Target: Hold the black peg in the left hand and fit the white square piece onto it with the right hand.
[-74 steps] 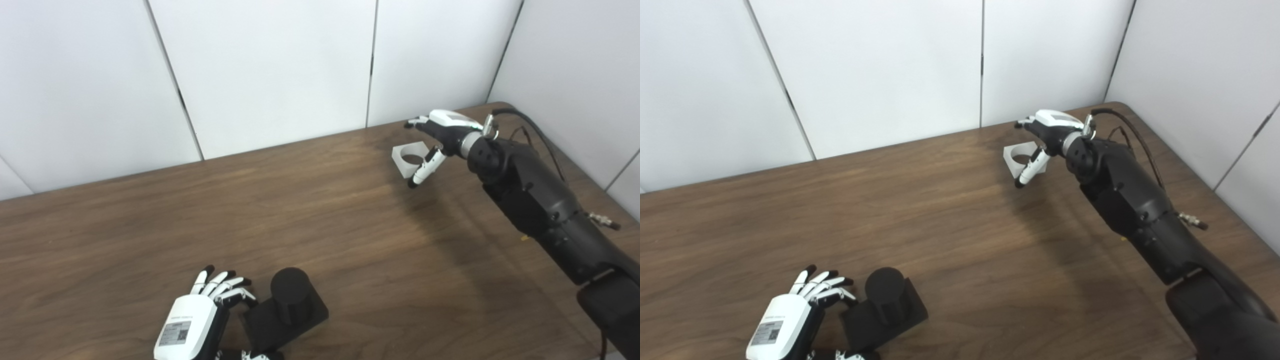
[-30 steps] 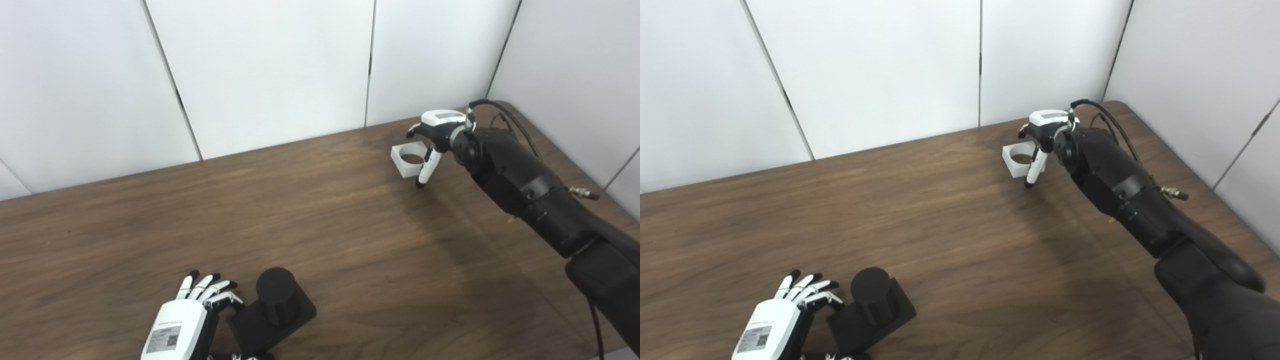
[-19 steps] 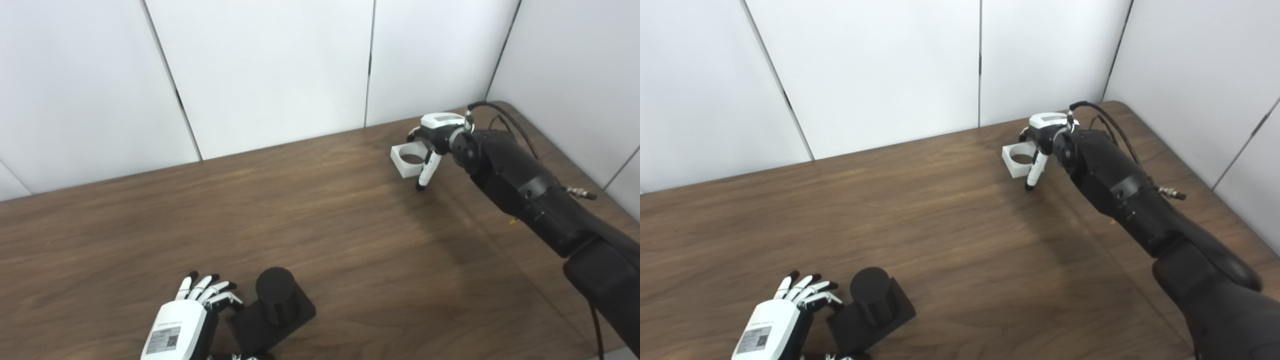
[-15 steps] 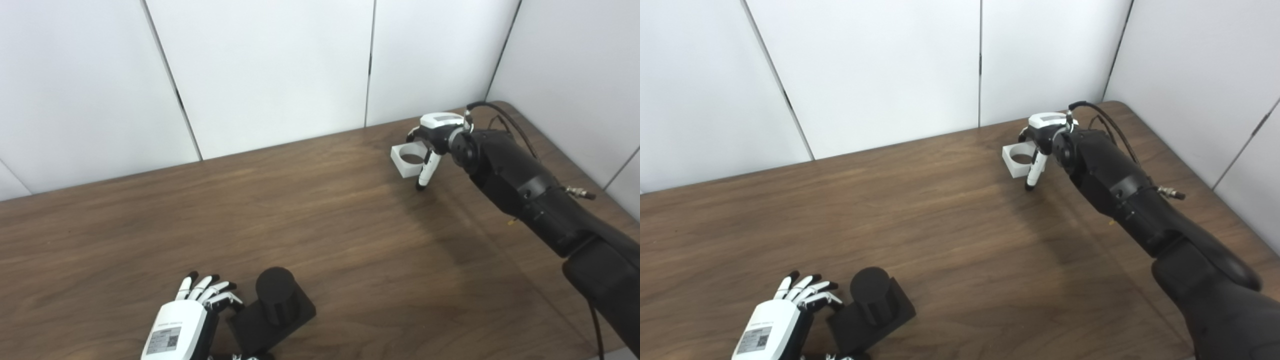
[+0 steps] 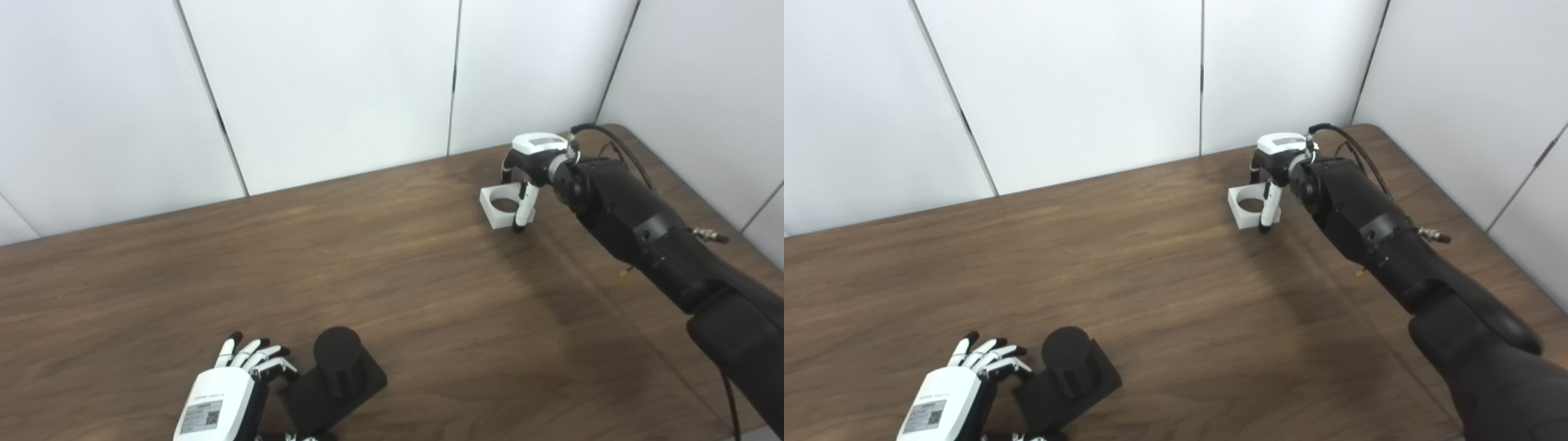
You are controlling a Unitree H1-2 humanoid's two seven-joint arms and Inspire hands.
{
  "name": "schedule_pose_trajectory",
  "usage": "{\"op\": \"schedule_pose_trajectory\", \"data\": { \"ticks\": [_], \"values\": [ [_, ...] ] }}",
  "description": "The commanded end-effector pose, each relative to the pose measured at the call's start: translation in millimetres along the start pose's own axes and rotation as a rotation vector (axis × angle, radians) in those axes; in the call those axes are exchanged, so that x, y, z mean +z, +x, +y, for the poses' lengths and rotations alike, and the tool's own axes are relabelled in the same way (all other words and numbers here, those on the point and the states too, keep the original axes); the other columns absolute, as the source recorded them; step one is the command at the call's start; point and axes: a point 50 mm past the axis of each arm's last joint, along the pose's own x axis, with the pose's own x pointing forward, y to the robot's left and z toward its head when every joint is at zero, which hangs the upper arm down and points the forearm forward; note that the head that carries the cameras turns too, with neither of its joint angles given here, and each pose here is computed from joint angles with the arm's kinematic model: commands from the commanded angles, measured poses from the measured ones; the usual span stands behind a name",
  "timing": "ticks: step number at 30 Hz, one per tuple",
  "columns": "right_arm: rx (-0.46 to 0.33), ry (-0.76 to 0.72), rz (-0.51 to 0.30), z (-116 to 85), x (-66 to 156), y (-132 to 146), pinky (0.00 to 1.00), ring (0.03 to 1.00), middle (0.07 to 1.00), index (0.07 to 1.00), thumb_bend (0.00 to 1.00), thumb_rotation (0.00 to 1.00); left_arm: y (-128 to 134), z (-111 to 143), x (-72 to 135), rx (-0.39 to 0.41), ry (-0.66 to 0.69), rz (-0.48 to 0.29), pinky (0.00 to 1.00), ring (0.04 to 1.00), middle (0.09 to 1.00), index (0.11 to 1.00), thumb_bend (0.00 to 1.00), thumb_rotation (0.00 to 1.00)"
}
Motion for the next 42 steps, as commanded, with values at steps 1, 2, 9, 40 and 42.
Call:
{"op": "schedule_pose_trajectory", "data": {
  "ticks": [1,2,9,40,42],
  "values": [
    [-0.088,-0.004,-0.018,-29,-3,-1,0.92,0.924,0.860,0.487,0.52,0.14,-9,-8,-10,-0.076,0.068,0.057,1.00,0.883,0.798,0.489,0.52,0.05],
    [-0.089,-0.010,-0.021,-28,-4,-1,0.90,0.918,0.852,0.486,0.52,0.13,-9,-8,-9,-0.074,0.070,0.055,1.00,0.880,0.795,0.489,0.52,0.05],
    [-0.102,-0.014,-0.039,-21,-10,-3,0.84,0.885,0.812,0.485,0.52,0.13,-5,-6,-6,-0.083,0.060,0.048,1.00,0.880,0.797,0.489,0.52,0.05],
    [-0.237,-0.190,-0.392,-81,49,-94,0.95,0.883,0.802,0.486,0.52,0.13,22,-4,12,-0.073,0.063,0.010,1.00,0.908,0.805,0.489,0.51,0.06],
    [-0.229,-0.208,-0.416,-85,57,-105,0.95,0.882,0.802,0.486,0.52,0.13,24,-2,13,-0.075,0.061,0.008,1.00,0.907,0.805,0.488,0.51,0.06]
  ]
}}
